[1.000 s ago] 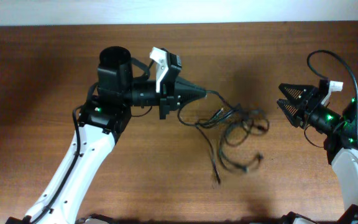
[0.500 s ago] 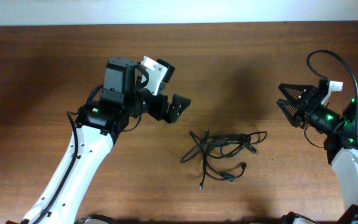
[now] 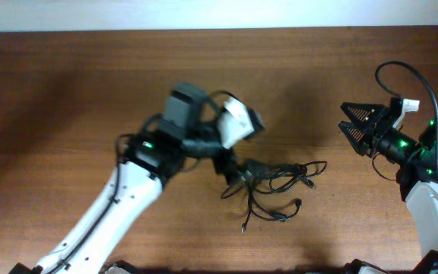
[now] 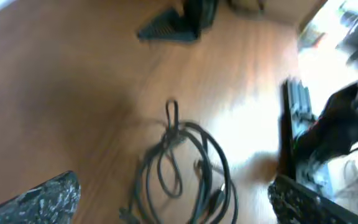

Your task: Untangle cables

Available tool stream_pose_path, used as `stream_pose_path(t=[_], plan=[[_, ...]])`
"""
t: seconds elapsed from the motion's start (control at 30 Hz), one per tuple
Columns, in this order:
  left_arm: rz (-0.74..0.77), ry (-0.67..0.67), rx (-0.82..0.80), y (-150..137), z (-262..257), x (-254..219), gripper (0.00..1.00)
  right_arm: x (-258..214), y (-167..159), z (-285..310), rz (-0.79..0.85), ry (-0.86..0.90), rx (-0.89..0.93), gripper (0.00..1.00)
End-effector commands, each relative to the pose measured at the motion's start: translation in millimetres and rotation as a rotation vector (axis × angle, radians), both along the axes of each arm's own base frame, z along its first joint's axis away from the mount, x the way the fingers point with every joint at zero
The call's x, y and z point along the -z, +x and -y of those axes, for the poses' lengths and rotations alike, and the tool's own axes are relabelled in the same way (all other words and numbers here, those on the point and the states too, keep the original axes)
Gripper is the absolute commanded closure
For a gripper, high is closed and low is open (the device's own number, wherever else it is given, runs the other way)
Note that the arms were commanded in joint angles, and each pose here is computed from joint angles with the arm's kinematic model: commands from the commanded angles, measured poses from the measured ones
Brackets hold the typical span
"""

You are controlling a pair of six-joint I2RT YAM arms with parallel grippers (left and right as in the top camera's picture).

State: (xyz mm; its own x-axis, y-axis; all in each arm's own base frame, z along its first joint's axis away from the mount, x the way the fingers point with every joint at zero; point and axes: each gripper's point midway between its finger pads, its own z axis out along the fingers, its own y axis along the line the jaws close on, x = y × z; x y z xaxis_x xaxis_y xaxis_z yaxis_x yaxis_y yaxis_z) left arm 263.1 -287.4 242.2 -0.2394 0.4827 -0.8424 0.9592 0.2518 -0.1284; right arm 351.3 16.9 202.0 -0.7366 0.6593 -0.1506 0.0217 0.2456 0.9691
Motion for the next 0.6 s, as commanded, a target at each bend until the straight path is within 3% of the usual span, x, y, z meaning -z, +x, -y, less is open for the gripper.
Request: stream_pose_path(t=[0.0, 0.07, 0.17, 0.4, 0.47, 0.5, 0.57], plan=[[0.153, 0.233, -0.041, -3, 6, 26, 0.01, -2, 0, -2, 0.02, -0.008, -0.018, 0.12], [0.165, 0.322, 0.009, -14, 9, 46, 0.01, -2, 0, -2, 0.02, -0.008, -0.018, 0.13], [0.161, 0.447, -0.027, -8, 3, 73, 0.01, -2, 0, -2, 0.02, -0.008, -0.018, 0.12], [0.032, 0.504, 0.055, -17, 15, 123, 0.01, -2, 0, -2, 0.02, -0.008, -0.018, 0.12], [0.024, 0.514, 0.069, -19, 19, 130, 0.0, -2, 0, -2, 0.024, -0.011, -0.019, 0.07], [0.023, 0.519, 0.08, -21, 22, 135, 0.08, -2, 0, -2, 0.033, -0.02, -0.021, 0.05], [0.036, 0.512, 0.094, -22, 28, 136, 0.45, -2, 0, -2, 0.039, -0.026, -0.023, 0.05]])
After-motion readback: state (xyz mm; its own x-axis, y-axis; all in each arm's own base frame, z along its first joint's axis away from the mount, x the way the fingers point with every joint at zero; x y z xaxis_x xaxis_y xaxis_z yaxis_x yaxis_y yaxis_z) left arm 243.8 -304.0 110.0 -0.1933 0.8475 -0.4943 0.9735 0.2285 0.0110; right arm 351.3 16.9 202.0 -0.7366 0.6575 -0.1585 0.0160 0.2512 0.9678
